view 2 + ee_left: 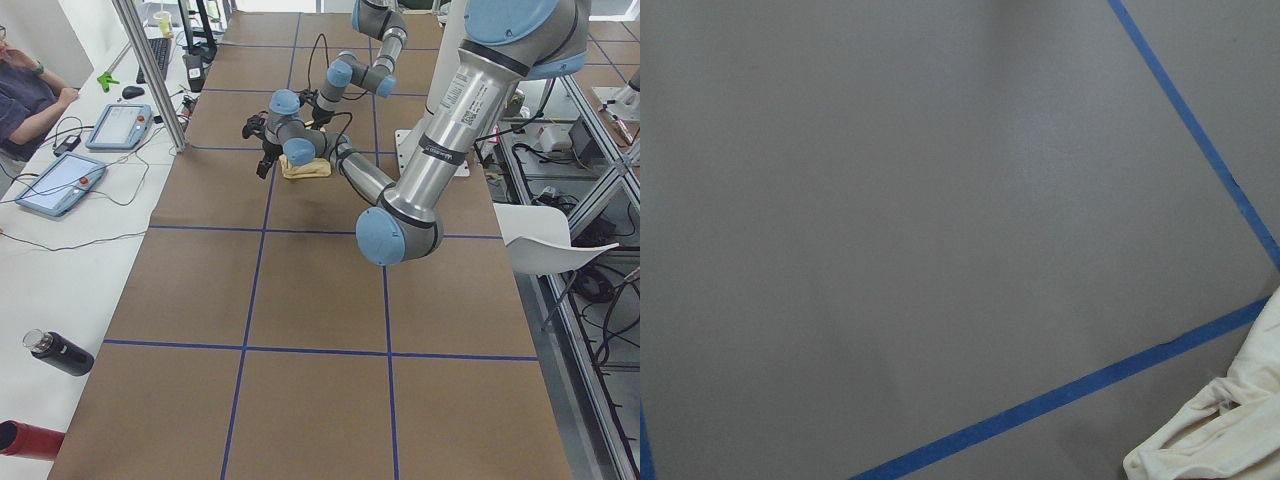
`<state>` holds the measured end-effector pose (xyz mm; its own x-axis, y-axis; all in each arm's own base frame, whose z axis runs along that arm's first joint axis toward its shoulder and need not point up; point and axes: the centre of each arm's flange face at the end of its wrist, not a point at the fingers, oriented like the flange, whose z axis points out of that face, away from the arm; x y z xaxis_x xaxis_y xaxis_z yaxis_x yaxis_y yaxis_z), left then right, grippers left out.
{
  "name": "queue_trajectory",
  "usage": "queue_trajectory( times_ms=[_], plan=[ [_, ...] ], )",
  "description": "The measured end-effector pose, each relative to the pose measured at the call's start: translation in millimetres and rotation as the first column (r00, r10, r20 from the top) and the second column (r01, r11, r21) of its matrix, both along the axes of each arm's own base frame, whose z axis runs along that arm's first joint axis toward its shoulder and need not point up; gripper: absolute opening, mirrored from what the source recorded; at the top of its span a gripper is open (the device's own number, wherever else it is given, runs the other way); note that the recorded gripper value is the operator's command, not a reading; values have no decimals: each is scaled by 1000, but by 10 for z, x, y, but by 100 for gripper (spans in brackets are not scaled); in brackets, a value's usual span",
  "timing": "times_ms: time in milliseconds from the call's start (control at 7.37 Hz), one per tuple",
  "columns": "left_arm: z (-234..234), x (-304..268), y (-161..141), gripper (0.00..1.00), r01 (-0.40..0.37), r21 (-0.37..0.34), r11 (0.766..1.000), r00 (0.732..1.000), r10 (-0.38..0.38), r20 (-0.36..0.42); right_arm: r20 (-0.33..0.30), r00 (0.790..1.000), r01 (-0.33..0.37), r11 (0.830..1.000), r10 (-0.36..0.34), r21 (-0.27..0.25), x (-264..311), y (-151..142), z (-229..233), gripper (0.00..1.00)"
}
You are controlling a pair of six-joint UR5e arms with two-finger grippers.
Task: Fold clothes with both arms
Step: 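Release the shirt and raise both grippers away from it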
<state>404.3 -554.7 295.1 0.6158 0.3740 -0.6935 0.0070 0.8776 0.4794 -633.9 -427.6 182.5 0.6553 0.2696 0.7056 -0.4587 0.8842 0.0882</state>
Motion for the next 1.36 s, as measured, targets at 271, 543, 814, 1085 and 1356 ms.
queue_trajectory(
  times_ms=[271, 543, 814, 1085, 1356],
  plan=[
    [28, -11, 9, 100, 2, -3, 1000, 1000, -2, 3, -58, 998, -12, 999, 14, 43, 125, -422, 183, 58],
    [30, -21, 19, 100, 2, -2, 1000, 1000, -2, 2, -73, 997, -28, 994, 36, 104, 125, -876, 471, 62],
    [47, -25, 23, 100, 3, -4, 1000, 1000, -3, 3, -100, 994, -23, 984, 41, 177, 343, -1388, 436, 100],
    [52, -24, 32, 100, 2, -5, 1000, 1000, -2, 3, -104, 994, -8, 980, 29, 201, 539, -1653, 315, 100],
    [59, -148, 159, 100, -3, 3, 1000, 1000, 3, -6, -37, 999, 45, 988, -40, 145, 787, -1748, 213, 100]
  ],
)
